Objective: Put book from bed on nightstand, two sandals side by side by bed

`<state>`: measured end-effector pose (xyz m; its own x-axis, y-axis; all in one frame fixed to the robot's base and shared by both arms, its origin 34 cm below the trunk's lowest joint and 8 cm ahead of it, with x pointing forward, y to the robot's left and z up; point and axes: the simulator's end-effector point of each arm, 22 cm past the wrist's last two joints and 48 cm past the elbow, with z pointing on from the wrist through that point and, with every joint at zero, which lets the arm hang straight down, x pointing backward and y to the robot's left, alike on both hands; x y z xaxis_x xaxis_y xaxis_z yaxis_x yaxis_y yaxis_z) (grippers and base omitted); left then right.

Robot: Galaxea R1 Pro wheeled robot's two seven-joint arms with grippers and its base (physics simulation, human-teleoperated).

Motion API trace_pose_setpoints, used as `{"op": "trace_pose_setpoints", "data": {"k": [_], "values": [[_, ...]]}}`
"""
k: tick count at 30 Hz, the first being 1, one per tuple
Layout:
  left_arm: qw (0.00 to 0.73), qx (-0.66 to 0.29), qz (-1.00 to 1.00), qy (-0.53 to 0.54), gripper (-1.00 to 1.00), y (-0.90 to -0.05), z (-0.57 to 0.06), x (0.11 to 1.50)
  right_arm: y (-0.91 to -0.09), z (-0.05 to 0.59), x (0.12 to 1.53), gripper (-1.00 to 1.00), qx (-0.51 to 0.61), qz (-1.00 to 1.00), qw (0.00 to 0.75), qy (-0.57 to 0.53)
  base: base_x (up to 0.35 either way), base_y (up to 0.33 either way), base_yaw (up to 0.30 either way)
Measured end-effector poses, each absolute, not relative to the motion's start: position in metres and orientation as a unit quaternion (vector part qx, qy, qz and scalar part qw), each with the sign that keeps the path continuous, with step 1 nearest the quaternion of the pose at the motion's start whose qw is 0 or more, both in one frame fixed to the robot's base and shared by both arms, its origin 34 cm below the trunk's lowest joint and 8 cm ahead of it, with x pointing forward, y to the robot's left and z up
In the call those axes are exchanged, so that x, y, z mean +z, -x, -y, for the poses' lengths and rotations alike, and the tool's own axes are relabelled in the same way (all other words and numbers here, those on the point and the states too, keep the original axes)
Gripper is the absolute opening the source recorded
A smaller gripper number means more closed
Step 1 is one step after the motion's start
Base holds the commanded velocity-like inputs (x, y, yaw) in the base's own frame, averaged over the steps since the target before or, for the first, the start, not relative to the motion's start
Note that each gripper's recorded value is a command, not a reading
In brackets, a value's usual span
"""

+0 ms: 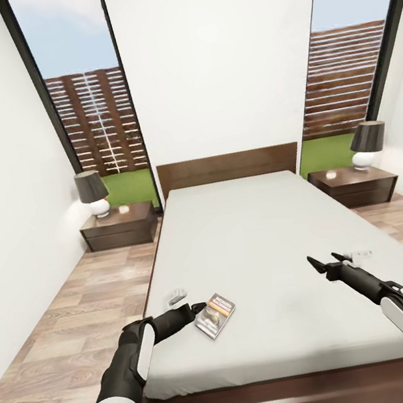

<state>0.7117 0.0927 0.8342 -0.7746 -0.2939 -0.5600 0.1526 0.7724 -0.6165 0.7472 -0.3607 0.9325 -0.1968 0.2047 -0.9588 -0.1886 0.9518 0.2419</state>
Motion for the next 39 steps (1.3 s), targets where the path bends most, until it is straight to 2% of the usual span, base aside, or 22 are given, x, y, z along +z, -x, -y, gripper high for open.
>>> {"op": "trace_pose_setpoints", "data": {"k": [19, 28, 39], "values": [[0.333, -0.336, -0.880, 0.040, 1.00, -0.7116, -0.0927, 0.8338, -0.7474, 0.3607, 0.9323, 1.00, 0.155, -0.758, 0.634, -0.005, 0.149, -0.079, 0.000], [0.333, -0.335, -0.880, 0.041, 1.00, -0.7118, -0.0932, 0.8334, -0.7476, 0.3607, 0.9322, 1.00, 0.155, -0.758, 0.634, -0.005, 0.023, -0.011, 0.000], [0.331, -0.336, -0.881, 0.042, 1.00, -0.7110, -0.0928, 0.8322, -0.7474, 0.3607, 0.9323, 1.00, 0.155, -0.758, 0.634, -0.005, 0.184, 0.000, 0.000]]}}
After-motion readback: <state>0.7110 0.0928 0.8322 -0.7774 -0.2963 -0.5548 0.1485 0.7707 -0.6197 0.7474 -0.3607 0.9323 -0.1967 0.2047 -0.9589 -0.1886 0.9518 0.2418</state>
